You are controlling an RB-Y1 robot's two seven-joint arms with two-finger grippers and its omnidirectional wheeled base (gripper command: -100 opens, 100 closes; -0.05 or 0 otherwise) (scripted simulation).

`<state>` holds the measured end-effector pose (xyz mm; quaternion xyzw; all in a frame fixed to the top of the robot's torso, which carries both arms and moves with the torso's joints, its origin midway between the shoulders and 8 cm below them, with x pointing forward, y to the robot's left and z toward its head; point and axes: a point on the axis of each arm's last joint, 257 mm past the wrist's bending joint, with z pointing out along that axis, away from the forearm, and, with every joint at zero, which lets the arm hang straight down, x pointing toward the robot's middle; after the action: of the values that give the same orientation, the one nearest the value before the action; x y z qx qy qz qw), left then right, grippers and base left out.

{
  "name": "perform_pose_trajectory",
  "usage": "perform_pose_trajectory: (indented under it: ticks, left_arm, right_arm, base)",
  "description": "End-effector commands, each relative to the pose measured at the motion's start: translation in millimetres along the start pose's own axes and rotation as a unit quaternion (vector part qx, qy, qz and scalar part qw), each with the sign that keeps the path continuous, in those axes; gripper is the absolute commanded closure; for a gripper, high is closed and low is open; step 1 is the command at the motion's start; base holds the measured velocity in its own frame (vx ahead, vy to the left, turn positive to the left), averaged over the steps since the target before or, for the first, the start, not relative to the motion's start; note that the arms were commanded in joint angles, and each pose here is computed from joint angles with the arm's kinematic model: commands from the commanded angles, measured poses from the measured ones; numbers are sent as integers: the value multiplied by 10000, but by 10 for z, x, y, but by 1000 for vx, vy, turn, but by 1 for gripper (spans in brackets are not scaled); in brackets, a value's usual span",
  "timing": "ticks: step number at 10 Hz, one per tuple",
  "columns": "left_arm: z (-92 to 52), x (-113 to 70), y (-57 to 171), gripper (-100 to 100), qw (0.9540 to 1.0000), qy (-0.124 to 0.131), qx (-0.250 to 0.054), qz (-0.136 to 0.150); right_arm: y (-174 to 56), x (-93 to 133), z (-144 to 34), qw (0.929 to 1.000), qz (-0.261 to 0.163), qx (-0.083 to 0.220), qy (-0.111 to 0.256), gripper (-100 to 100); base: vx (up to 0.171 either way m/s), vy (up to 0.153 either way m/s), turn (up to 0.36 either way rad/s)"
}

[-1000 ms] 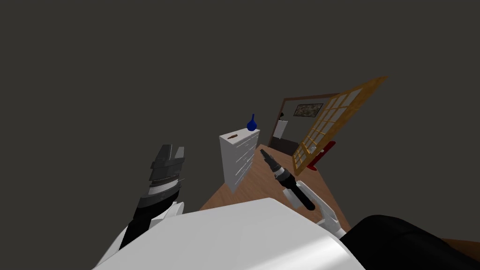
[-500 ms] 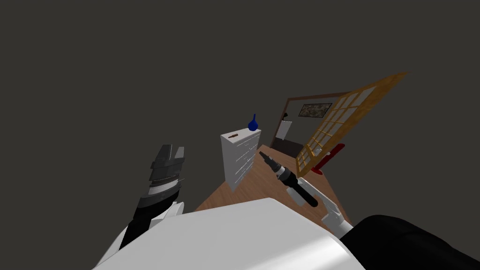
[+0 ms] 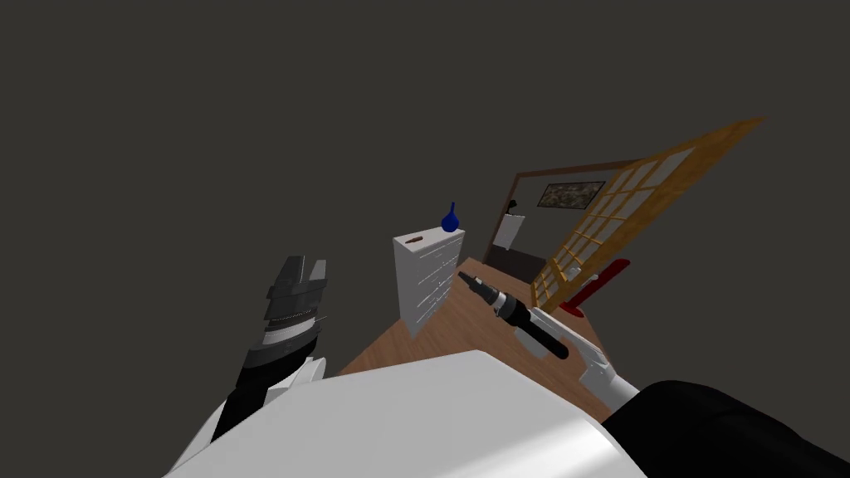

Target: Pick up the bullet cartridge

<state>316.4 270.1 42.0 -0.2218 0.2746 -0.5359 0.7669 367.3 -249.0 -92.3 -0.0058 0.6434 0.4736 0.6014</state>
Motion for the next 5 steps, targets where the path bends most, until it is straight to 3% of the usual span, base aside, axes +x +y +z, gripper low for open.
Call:
perform_pose_trajectory:
  ticks: [1, 5]
  left_arm:
    - [0, 0, 0, 0, 10000, 0, 0, 0]
    - [0, 0, 0, 0, 10000, 0, -1, 1]
  right_arm:
    - [-28, 28, -23, 9997, -101, -10, 240, -100]
    - [-85, 84, -72, 9960, -375, -13, 810, -100]
  base:
    - [-47, -60, 130]
    - [-32, -40, 87]
